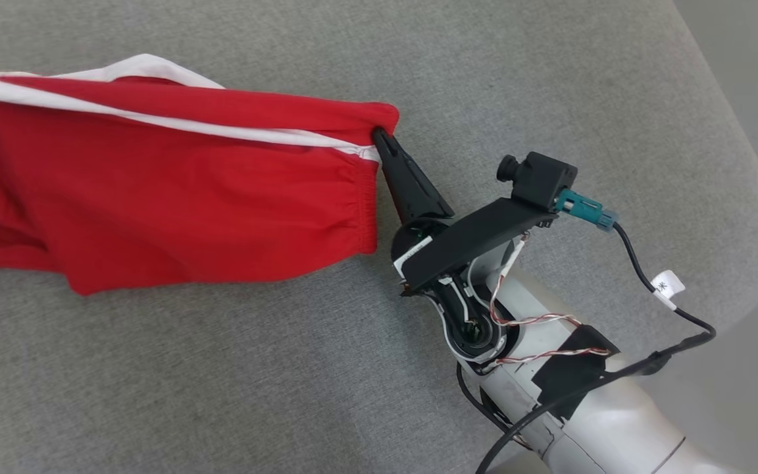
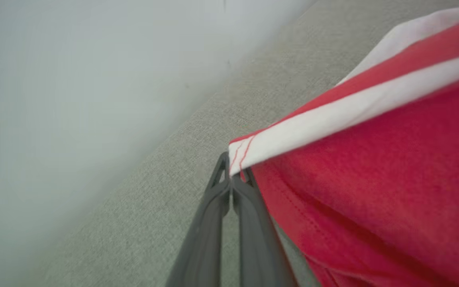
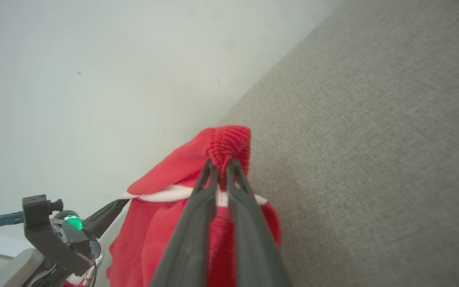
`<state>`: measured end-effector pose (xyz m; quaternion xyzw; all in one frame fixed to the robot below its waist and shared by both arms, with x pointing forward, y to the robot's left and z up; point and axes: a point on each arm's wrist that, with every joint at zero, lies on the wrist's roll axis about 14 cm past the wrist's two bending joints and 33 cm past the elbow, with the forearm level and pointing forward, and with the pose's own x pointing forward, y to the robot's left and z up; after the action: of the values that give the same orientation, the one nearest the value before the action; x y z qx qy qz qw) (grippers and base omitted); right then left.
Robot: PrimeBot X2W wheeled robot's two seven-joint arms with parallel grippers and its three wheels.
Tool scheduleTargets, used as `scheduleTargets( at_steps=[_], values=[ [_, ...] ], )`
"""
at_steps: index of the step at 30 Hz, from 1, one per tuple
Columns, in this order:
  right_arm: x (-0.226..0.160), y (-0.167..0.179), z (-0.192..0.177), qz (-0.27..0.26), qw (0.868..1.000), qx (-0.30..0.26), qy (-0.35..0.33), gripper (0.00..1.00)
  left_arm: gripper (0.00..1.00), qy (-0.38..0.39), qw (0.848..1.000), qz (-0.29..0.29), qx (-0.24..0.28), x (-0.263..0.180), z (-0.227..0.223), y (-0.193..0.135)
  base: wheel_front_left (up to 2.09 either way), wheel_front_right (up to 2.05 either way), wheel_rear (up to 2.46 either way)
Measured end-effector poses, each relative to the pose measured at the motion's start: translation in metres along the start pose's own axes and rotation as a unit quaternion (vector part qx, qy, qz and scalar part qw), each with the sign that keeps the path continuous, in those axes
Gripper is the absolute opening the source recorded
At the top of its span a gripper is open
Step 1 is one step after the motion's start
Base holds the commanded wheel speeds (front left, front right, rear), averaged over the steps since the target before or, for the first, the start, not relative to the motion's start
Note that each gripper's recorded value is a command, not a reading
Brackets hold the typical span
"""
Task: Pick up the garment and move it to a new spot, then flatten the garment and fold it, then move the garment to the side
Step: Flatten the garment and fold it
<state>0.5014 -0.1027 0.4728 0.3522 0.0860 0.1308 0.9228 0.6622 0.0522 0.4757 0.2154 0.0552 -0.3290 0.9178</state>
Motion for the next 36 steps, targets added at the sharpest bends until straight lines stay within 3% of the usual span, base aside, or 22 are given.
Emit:
scheduleTargets(
  at_steps=[3,4,5,6,7,8,22,32,36],
  values=[
    [0.0,0.001,-0.001,0.001,1.0,0.005,0.003,0.0,0.0,0.004,1.0,-0.006,-0.002,0.006,-0.005,-0.004,0.0,0.0,0.0],
    [0.0,0.001,-0.001,0.001,1.0,0.006,0.004,0.13,0.0,0.005,1.0,-0.009,-0.001,0.007,-0.005,-0.005,0.0,0.0,0.0],
    [-0.001,0.002,-0.002,0.001,1.0,0.005,0.005,0.42,0.22,0.006,1.0,-0.01,-0.002,0.007,-0.006,-0.007,0.0,0.0,0.0],
    [-0.001,0.002,-0.001,0.001,1.0,0.003,0.005,0.67,0.63,0.005,1.0,-0.01,-0.003,0.007,-0.006,-0.007,0.0,0.0,0.0],
    [0.0,0.003,0.0,0.002,1.0,0.003,0.003,0.67,0.63,0.004,1.0,-0.009,-0.001,0.006,-0.005,-0.006,0.0,0.0,0.0],
    [0.0,0.003,0.004,0.002,1.0,0.003,-0.002,1.0,1.0,0.002,1.0,-0.008,-0.002,0.005,-0.004,-0.005,0.0,0.0,0.0],
    [-0.026,0.007,0.035,0.005,0.995,-0.086,-0.058,1.0,1.0,-0.066,0.996,0.026,-0.047,-0.035,0.021,-0.002,0.0,0.0,0.0],
    [-0.063,0.036,0.063,0.03,0.973,-0.188,-0.13,1.0,1.0,-0.135,0.982,0.098,-0.084,-0.081,0.06,0.003,0.0,0.0,0.0],
    [-0.074,0.04,0.067,0.028,0.97,-0.192,-0.148,1.0,1.0,-0.154,0.977,0.11,-0.095,-0.095,0.069,0.0,0.0,0.0,0.0]
  ],
)
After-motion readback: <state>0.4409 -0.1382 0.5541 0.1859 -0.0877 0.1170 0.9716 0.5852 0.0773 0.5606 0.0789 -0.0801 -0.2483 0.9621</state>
